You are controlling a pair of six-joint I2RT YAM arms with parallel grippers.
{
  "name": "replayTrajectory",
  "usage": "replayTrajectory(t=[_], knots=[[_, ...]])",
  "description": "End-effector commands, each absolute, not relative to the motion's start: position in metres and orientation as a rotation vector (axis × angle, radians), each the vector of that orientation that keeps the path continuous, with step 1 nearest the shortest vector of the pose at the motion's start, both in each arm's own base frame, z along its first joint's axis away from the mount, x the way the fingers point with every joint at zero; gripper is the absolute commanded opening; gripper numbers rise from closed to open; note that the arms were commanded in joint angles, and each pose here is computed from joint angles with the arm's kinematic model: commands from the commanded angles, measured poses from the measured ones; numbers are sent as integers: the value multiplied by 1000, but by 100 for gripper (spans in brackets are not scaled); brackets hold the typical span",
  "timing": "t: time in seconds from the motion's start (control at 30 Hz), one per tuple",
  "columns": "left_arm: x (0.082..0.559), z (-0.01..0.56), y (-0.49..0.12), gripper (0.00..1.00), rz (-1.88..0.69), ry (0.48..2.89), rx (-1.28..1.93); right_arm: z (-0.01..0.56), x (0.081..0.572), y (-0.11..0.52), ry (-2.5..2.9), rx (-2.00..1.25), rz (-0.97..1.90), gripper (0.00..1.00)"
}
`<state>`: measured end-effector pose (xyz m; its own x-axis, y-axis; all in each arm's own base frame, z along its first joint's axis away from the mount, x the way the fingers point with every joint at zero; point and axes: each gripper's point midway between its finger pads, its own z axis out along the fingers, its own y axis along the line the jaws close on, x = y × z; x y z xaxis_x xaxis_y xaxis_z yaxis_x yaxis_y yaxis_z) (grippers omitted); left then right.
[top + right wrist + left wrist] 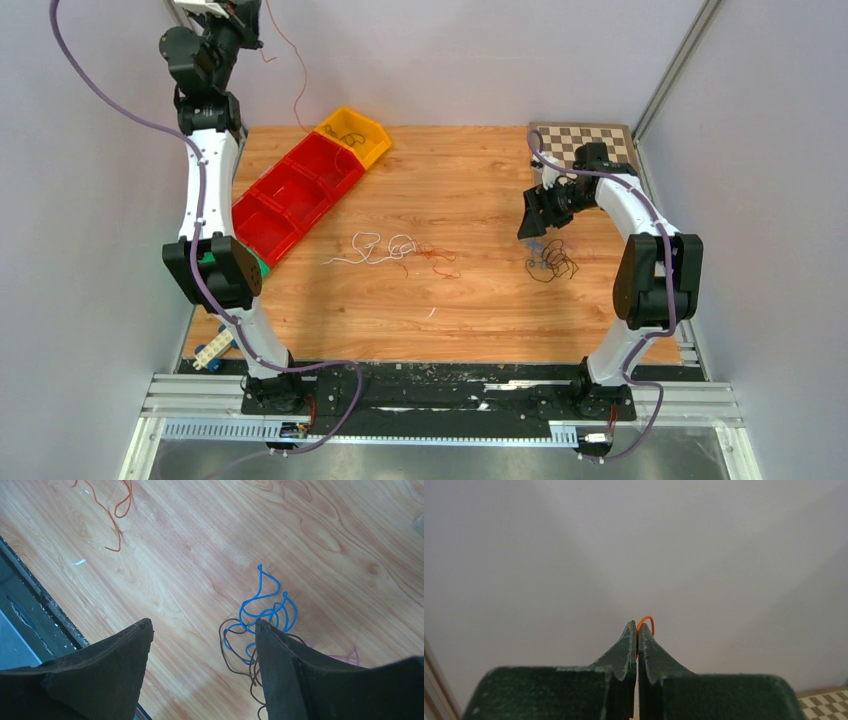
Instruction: Untangle the cables
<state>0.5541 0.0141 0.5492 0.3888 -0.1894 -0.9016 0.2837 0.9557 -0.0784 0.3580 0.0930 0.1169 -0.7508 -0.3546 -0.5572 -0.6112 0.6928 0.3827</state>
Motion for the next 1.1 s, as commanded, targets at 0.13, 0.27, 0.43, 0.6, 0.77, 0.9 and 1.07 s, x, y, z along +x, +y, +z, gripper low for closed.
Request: replayTrajectory(t=[0.13,0.27,0.43,0.6,0.77,0.9,1.07], knots=[[575,478,21,0,-226,1260,170,126,369,93,2426,-751,754,73],[575,441,20,0,-234,1325,168,125,367,91,2432,-754,743,73],[557,449,20,0,-243,1313,176,123,366,91,2436,-756,741,73],[537,470,26,0,-216,1308,176,124,367,92,2432,-753,750,73],[516,476,45,0,-162,1328,143,124,367,93,2430,-754,756,73],[505,473,52,0,-115,1345,147,124,364,94,2434,-750,763,73],[504,466,54,0,-107,1371,150,123,364,94,2435,-748,770,73]])
